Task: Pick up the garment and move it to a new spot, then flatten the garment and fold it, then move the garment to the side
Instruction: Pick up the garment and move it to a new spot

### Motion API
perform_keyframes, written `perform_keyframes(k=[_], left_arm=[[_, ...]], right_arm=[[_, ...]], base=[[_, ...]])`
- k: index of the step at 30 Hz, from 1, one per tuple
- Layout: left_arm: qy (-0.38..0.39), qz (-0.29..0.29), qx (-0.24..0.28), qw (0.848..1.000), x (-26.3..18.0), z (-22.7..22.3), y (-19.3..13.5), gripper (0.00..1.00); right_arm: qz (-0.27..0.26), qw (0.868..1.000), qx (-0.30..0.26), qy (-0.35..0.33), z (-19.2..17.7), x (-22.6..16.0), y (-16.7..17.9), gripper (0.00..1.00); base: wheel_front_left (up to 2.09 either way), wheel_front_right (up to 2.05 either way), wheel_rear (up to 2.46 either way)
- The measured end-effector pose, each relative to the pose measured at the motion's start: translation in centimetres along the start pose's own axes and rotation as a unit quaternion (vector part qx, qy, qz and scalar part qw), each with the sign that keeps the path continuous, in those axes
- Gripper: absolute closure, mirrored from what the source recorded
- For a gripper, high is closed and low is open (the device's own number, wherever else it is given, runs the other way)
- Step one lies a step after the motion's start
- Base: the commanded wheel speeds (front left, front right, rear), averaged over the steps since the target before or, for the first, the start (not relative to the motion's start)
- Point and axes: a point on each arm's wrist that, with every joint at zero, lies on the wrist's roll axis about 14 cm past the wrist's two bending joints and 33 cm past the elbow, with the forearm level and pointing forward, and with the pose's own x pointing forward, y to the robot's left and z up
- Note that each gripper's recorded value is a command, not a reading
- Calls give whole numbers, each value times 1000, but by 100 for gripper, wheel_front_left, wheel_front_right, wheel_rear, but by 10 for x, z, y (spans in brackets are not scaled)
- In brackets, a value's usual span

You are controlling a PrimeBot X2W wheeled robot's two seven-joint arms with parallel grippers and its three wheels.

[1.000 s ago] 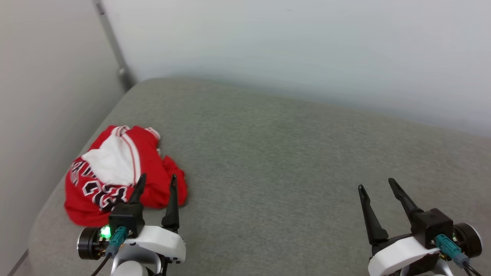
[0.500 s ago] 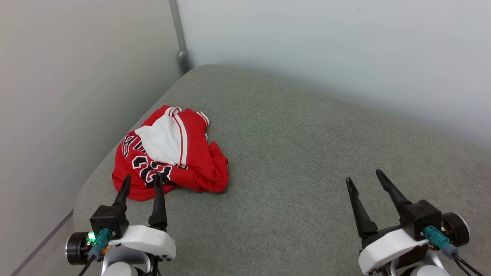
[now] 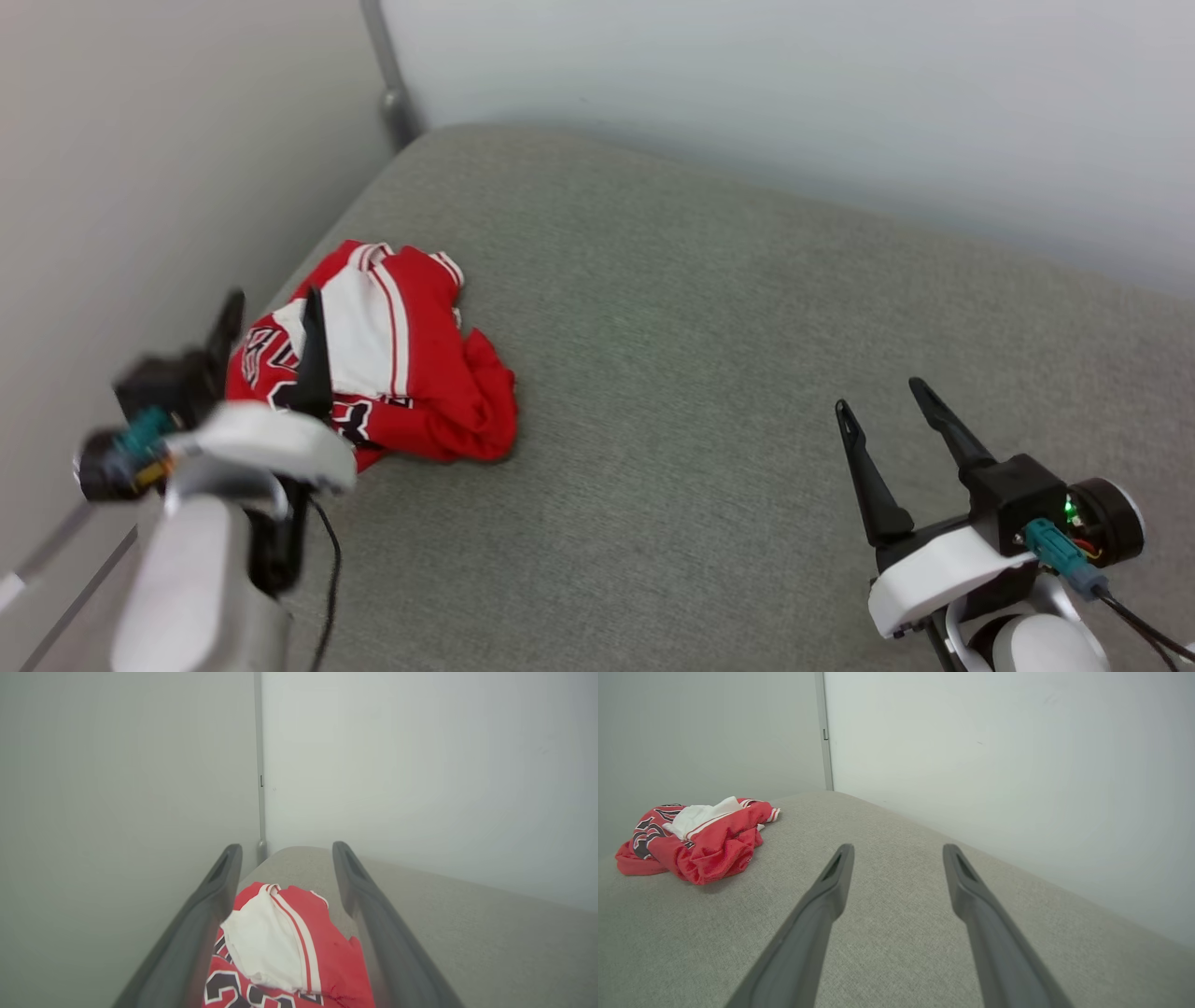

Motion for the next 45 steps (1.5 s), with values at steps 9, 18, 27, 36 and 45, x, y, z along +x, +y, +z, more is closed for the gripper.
perform_keyframes(k=[9, 18, 27, 36, 45], left_arm=[[165, -30, 29, 985, 78, -36, 5, 0], [464, -5, 29, 885, 52, -156, 21, 0], [596, 10, -29, 802, 15, -204, 15, 65], [486, 10, -11, 874, 43, -177, 18, 100], [184, -37, 46, 981, 125, -33, -8, 100]], right_arm=[[-50, 998, -3, 27, -26, -3, -41, 0], [-94, 993, 14, 63, -63, -12, -76, 0], [-118, 990, 22, 75, -78, -18, -95, 0], [-132, 989, 13, 59, -61, -23, -102, 0], [-141, 990, 3, 20, -24, -39, -96, 0]], base=[[0, 0, 0], [0, 0, 0], [0, 0, 0], [0, 0, 0], [0, 0, 0]])
